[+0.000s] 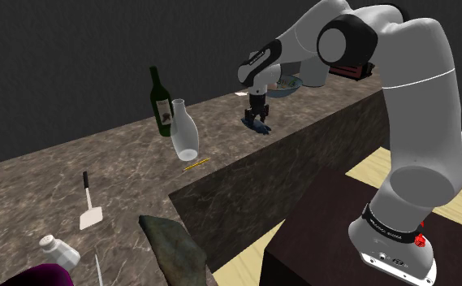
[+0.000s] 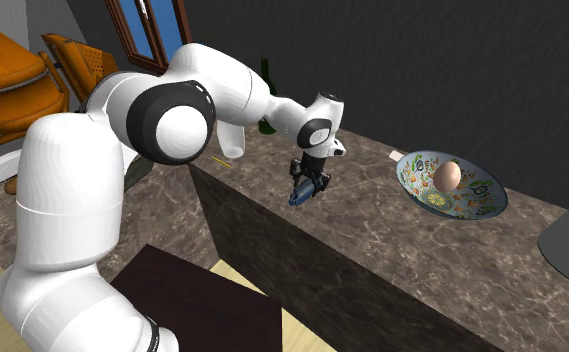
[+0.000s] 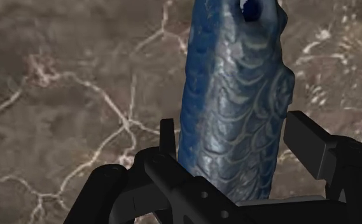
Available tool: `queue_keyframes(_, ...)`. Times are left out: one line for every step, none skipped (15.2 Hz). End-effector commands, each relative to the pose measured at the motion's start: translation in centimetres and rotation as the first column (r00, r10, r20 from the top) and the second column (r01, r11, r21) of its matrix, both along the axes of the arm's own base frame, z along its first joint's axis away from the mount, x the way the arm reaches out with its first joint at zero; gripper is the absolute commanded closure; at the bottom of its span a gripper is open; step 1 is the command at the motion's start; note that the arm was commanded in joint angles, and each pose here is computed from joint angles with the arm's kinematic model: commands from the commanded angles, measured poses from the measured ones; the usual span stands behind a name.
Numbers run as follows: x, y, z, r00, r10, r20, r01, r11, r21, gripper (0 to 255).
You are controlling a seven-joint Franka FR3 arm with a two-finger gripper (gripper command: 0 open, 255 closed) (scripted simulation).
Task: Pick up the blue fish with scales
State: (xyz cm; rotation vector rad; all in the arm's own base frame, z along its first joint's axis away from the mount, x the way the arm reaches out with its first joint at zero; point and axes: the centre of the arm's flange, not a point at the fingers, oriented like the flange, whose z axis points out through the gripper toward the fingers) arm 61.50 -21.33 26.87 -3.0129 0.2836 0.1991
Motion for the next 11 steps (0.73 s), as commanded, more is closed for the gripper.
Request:
queue_keyframes(0.0,0.0,0.4,1.0,0.0,-0.001,0.0,1.0,0.0,255)
queue_keyframes(0.0,0.0,1.0,1.0,0.0,-0.001,0.0,1.0,0.0,255)
queue_keyframes(0.0,0.0,1.5,1.0,0.0,-0.001,0.0,1.0,0.0,255)
queue_keyframes(0.0,0.0,2.0,1.0,0.0,-0.001,0.0,1.0,0.0,255)
queue_keyframes(0.0,0.0,2.6,1.0,0.0,-0.001,0.0,1.0,0.0,255)
queue_keyframes(0.0,0.0,3.1,1.0,0.0,-0.001,0.0,1.0,0.0,255)
queue_keyframes(0.0,0.0,3.6,1.0,0.0,-0.001,0.0,1.0,0.0,255)
queue_keyframes(0.0,0.0,4.1,1.0,0.0,-0.001,0.0,1.0,0.0,255)
queue_keyframes(0.0,0.0,4.7,1.0,0.0,-0.001,0.0,1.0,0.0,255)
queue_keyframes(0.0,0.0,5.2,1.0,0.0,-0.001,0.0,1.0,0.0,255)
queue_keyframes(0.0,0.0,5.7,1.0,0.0,-0.001,0.0,1.0,0.0,255)
